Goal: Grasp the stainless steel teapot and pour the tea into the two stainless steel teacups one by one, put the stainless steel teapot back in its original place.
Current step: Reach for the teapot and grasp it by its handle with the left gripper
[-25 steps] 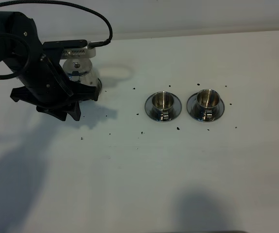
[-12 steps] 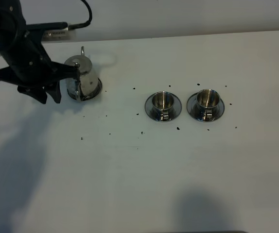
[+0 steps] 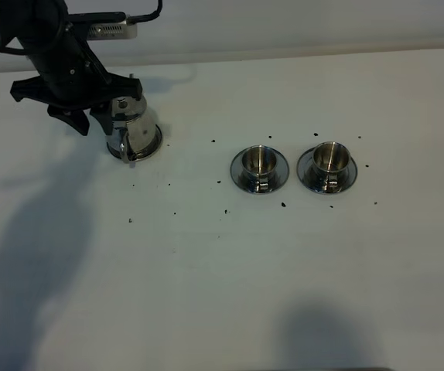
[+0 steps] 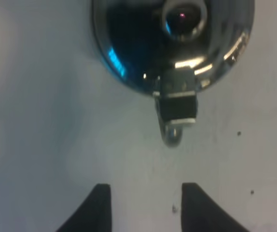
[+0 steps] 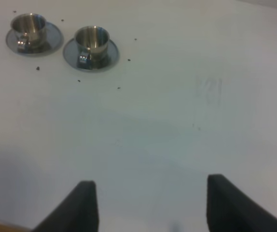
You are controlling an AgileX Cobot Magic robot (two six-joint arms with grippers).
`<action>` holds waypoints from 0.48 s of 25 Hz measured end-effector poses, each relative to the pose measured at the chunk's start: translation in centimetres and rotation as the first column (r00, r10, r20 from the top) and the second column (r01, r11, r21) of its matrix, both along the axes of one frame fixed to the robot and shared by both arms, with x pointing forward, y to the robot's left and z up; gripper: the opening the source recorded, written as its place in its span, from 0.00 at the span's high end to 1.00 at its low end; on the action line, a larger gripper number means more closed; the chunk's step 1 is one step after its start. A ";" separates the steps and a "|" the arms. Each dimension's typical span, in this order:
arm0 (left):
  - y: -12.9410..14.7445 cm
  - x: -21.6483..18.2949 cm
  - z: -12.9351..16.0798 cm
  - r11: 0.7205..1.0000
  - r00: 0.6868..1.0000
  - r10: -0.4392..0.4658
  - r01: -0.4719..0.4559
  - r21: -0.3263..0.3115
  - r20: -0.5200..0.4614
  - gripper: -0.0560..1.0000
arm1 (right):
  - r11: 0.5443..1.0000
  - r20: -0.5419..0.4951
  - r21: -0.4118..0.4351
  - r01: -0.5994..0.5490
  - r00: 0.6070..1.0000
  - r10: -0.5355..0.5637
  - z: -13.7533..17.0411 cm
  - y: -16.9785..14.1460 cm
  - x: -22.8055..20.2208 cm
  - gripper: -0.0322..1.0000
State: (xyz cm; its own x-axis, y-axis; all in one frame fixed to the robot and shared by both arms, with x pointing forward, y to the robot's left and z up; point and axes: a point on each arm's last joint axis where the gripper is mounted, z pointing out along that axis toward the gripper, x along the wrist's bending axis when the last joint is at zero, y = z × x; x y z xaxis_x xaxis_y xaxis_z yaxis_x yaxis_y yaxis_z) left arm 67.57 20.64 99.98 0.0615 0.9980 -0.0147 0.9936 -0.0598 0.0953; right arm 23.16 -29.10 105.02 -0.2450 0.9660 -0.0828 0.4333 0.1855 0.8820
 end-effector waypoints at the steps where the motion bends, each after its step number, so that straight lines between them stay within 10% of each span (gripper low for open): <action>1: 0.0 0.1 -0.3 1.000 1.000 0.000 0.000 0.001 -0.006 0.57 | 1.000 0.000 0.000 0.000 1.000 0.000 0.0 0.0 0.0 0.50; 12: -0.1 0.6 -2.6 1.000 0.998 -0.011 0.012 0.012 -0.054 0.53 | 1.000 0.000 0.000 0.000 1.000 0.000 0.0 0.0 0.0 0.50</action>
State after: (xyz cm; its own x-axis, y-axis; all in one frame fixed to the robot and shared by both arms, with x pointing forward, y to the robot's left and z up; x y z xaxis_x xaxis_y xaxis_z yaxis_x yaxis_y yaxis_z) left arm 68.20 20.50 97.35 0.0725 0.9974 -0.0058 0.9966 -0.0722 0.0404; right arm 23.16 -29.10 105.02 -0.2450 0.9660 -0.0828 0.4333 0.1855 0.8820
